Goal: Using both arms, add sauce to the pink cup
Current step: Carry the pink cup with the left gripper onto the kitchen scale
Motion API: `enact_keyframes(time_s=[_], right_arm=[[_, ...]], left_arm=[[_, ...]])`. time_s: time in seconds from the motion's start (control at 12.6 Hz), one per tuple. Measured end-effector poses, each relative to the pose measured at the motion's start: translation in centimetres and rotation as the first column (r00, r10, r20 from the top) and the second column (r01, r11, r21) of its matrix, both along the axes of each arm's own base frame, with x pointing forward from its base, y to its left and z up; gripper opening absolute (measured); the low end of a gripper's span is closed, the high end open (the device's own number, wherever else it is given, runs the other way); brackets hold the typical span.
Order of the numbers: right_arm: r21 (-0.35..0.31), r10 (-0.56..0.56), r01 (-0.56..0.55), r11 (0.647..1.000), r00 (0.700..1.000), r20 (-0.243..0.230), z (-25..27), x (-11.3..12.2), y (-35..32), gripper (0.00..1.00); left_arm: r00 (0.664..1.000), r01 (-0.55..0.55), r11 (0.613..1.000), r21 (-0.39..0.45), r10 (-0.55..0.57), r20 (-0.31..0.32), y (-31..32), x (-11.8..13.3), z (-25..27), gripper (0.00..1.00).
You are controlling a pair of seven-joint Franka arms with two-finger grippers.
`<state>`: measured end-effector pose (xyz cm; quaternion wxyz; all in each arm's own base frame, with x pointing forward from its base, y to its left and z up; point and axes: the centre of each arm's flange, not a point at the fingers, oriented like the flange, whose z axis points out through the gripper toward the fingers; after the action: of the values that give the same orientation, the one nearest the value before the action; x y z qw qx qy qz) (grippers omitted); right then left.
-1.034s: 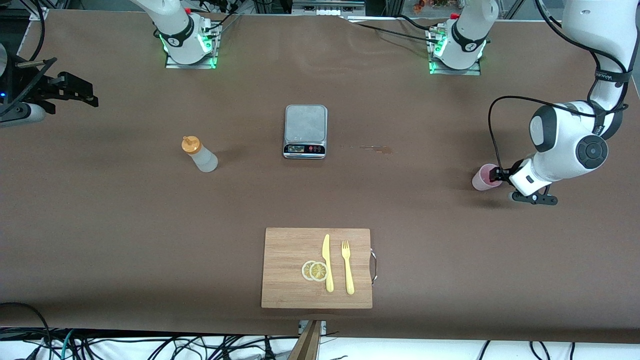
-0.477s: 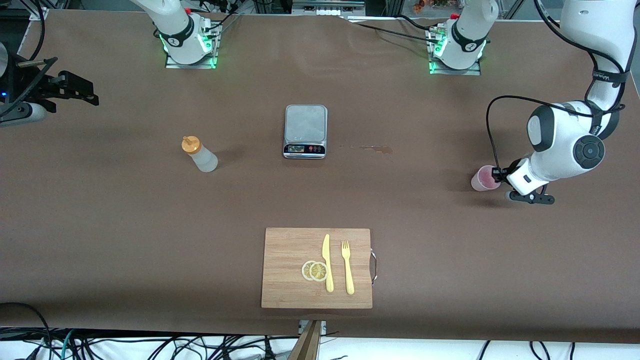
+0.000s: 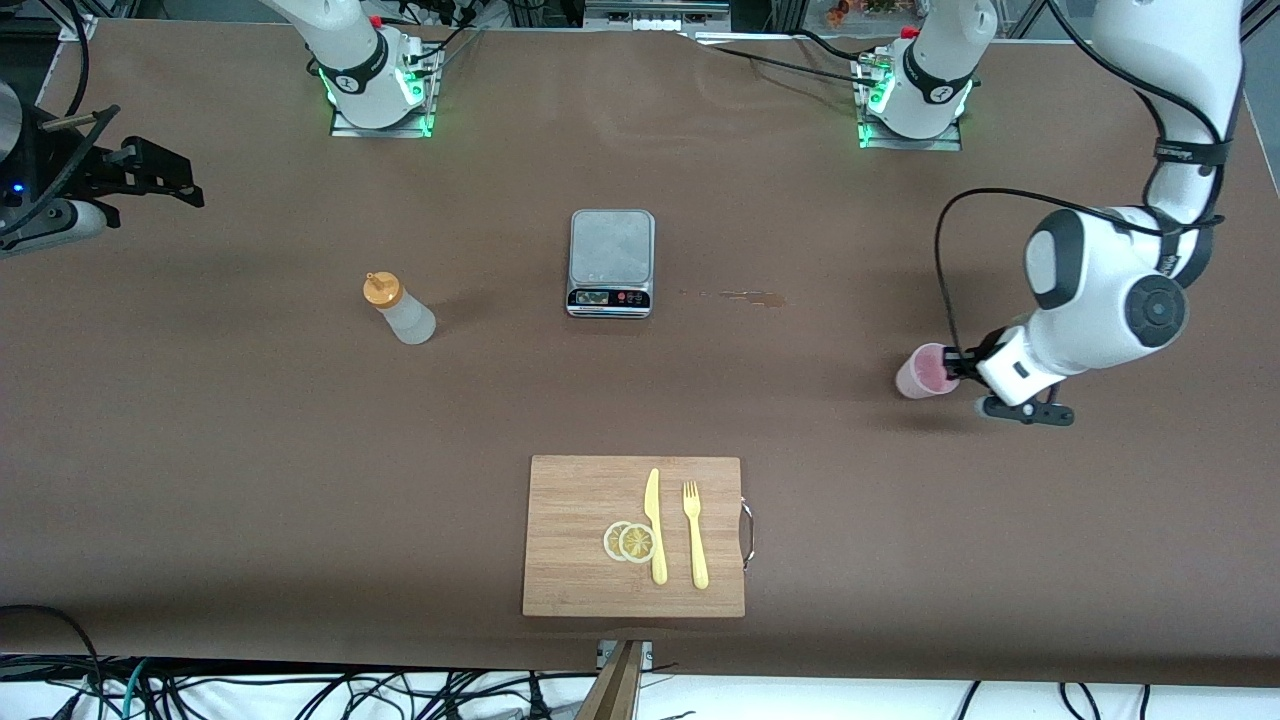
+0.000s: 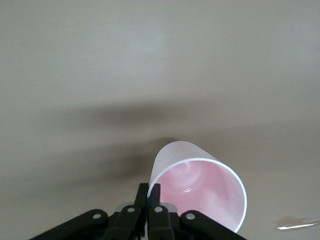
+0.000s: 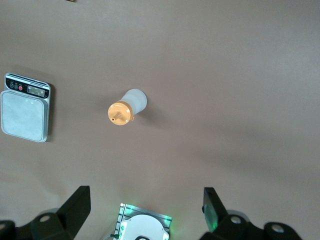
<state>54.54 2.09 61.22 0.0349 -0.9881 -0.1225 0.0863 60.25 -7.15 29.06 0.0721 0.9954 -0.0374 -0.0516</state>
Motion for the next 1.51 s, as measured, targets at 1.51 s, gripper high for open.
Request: enact_keyframes(time_s=[1.51], right_arm=[[0.043,0.041,-0.039,0.998,0.998,-0.038,-1.9,-0.9,1.8,1.00]], left_arm=[[0.999,0.009,1.000,0.012,-0.009,-0.035,-43.6,-20.4,0.9,0.03]])
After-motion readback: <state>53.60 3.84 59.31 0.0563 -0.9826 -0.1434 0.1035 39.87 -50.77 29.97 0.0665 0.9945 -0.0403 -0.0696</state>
